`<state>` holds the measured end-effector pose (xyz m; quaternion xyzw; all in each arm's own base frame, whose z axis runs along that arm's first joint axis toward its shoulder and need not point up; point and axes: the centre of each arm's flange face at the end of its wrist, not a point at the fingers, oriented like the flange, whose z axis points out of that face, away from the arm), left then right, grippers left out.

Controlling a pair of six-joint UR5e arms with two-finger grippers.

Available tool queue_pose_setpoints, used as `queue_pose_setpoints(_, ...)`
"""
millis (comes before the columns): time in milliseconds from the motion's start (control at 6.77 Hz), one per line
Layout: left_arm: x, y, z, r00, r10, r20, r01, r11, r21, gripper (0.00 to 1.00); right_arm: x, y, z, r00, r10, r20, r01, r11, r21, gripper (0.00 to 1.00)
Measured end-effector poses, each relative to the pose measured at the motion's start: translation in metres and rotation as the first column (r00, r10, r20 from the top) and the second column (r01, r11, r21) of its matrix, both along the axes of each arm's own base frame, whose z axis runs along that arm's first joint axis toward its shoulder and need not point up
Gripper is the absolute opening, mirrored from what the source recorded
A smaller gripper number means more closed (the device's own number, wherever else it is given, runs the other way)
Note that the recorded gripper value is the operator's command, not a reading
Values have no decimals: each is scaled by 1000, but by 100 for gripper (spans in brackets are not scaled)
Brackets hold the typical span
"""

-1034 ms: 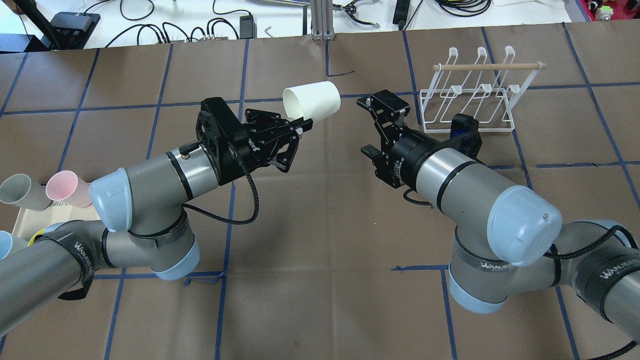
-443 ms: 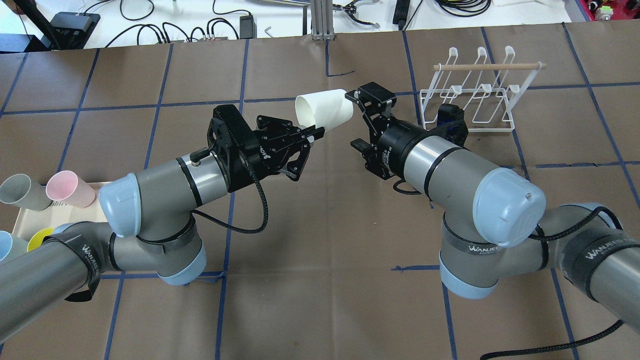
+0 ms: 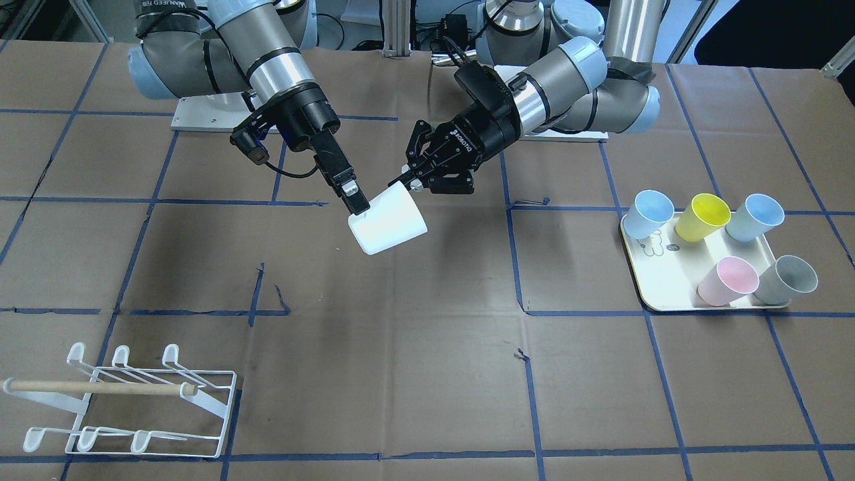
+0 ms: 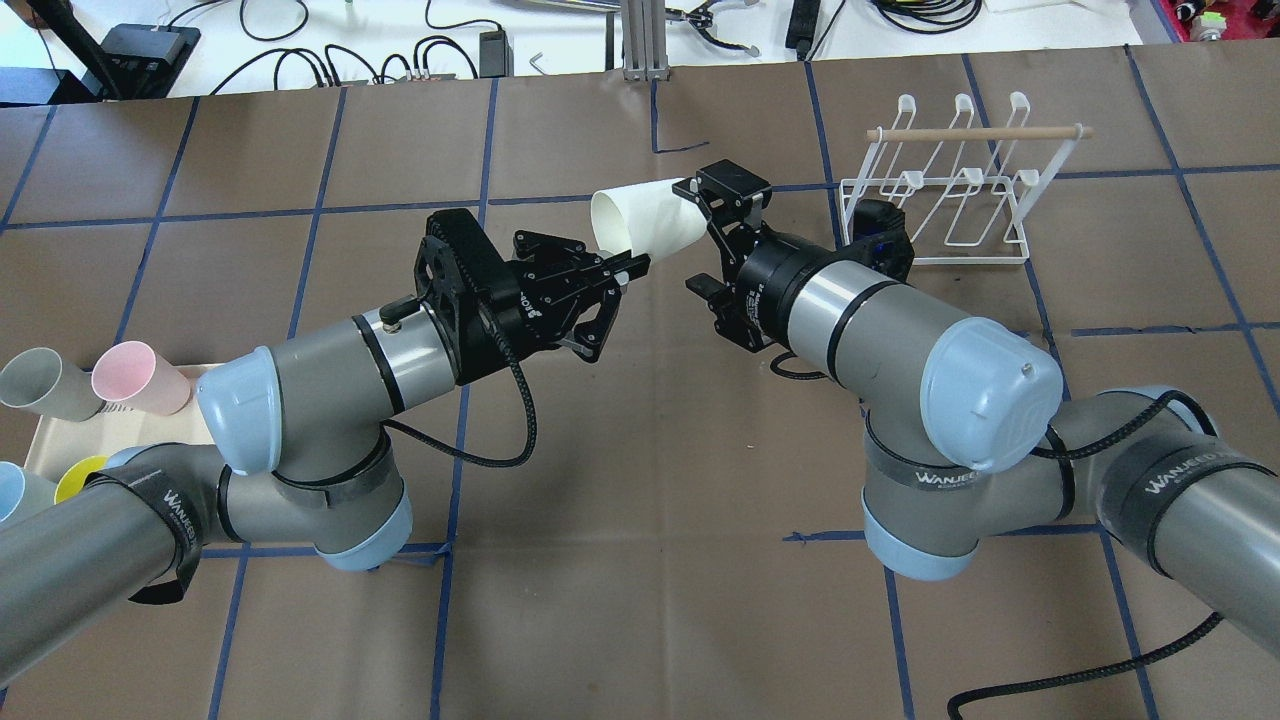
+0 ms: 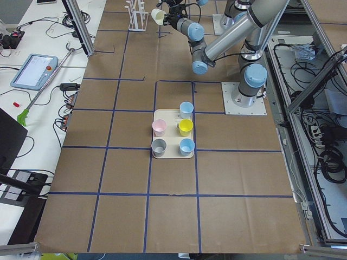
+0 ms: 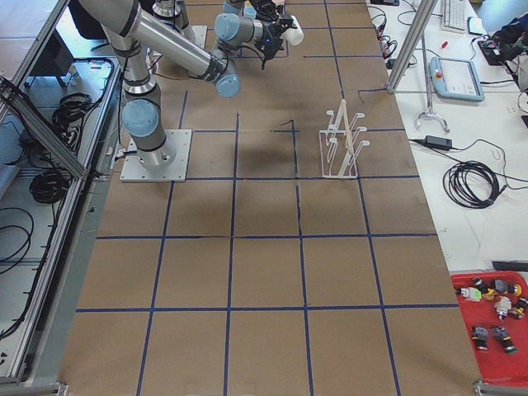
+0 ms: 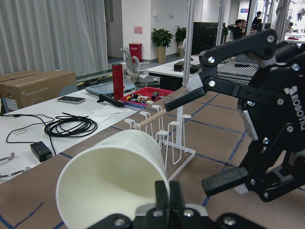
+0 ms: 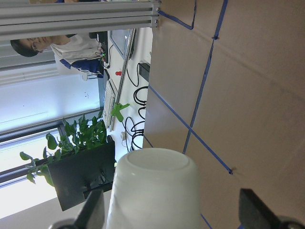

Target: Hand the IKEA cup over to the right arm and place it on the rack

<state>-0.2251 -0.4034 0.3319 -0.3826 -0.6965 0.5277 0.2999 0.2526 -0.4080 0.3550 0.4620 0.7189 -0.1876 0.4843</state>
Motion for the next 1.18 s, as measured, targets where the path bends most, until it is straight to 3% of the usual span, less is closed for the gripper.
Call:
queue_pose_setpoints(591,-1,1,1,1000,-1,-1,1,1000,1,6,11,-16,1,1000,10,6,-10,1000,22,99)
queue_pose_setpoints(739,-1,1,1,1000,-1,-1,1,1000,1,6,11,-18,1,1000,10,6,-10,1000,25,94)
queue_pose_setpoints(1034,-1,1,2,1000,-1,-1,1,1000,-2,6,12,-19,1,1000,12,7,-12,1000,25,68)
queue_pose_setpoints(1182,-1,1,2,1000,-1,-1,1,1000,-2,6,13,-19,2,1000,14,8,-14,1000,25,66)
